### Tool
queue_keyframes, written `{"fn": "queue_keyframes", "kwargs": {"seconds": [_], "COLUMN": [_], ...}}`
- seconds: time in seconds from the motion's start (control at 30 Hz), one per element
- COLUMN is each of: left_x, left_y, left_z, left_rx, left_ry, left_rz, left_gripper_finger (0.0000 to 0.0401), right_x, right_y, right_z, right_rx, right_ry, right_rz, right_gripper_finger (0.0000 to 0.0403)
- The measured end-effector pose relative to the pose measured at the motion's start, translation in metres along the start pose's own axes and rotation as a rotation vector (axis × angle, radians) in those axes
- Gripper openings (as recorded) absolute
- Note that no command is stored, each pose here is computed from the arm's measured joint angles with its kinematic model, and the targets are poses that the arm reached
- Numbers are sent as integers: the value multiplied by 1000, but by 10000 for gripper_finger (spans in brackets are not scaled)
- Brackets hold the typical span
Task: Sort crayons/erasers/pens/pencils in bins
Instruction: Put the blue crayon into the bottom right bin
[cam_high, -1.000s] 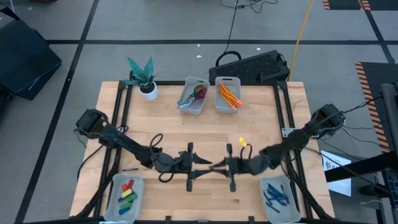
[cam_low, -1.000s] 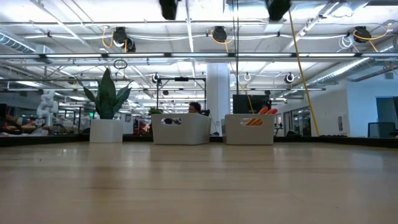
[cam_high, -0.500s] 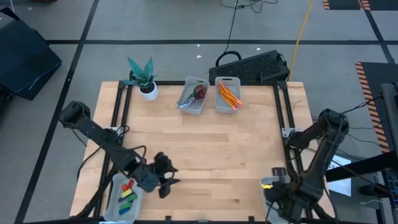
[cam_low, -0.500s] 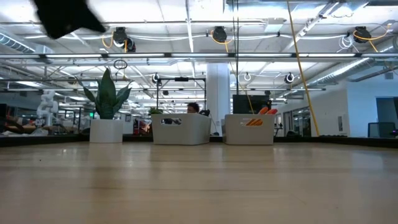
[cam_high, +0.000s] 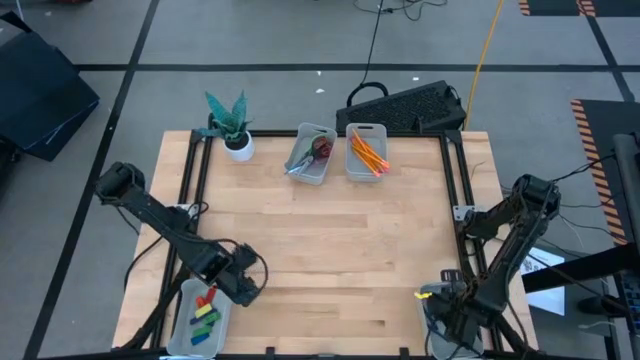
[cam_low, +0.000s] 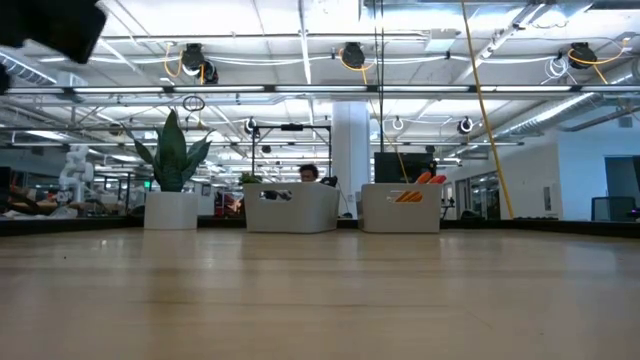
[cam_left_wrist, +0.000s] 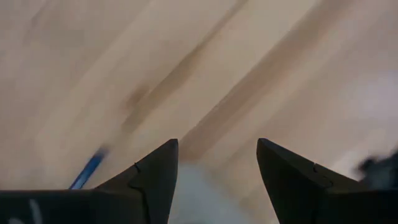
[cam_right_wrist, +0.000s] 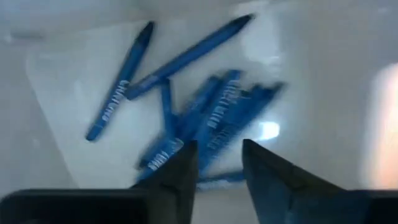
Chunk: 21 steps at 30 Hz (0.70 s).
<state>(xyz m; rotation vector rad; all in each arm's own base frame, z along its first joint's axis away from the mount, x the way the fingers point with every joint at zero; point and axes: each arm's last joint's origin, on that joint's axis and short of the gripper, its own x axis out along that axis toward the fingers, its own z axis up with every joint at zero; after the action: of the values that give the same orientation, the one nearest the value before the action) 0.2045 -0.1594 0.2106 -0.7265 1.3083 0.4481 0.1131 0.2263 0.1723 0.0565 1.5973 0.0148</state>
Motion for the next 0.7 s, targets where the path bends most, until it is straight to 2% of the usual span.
{"fn": "queue_keyframes", "kwargs": {"seconds": [0.07, 0.2, 0.3, 0.43, 0.53, 0.7], "left_x": [-1, -4, -5, -2, 5, 7], "left_y": [10, 26, 34, 44, 54, 61], "left_z": [-2, 8, 21, 38, 41, 43], "left_rx": [-62, -179, -256, -341, -373, -373], "left_ry": [102, 234, 293, 385, 495, 573], "left_rz": [84, 230, 267, 268, 263, 251], "left_gripper_finger": [220, 220, 216, 199, 182, 165], "right_x": [-13, -36, -56, -74, -64, -39], "right_y": [-2, -9, -16, -26, -41, -75], "right_z": [1, 6, 10, 16, 33, 83], "right_rx": [-33, -114, -153, -237, -319, -453], "right_ry": [-33, -236, -394, -648, -777, -1030], "right_rz": [-7, 45, 81, 19, -20, 115], "right_gripper_finger": [143, 188, 204, 203, 201, 201]}}
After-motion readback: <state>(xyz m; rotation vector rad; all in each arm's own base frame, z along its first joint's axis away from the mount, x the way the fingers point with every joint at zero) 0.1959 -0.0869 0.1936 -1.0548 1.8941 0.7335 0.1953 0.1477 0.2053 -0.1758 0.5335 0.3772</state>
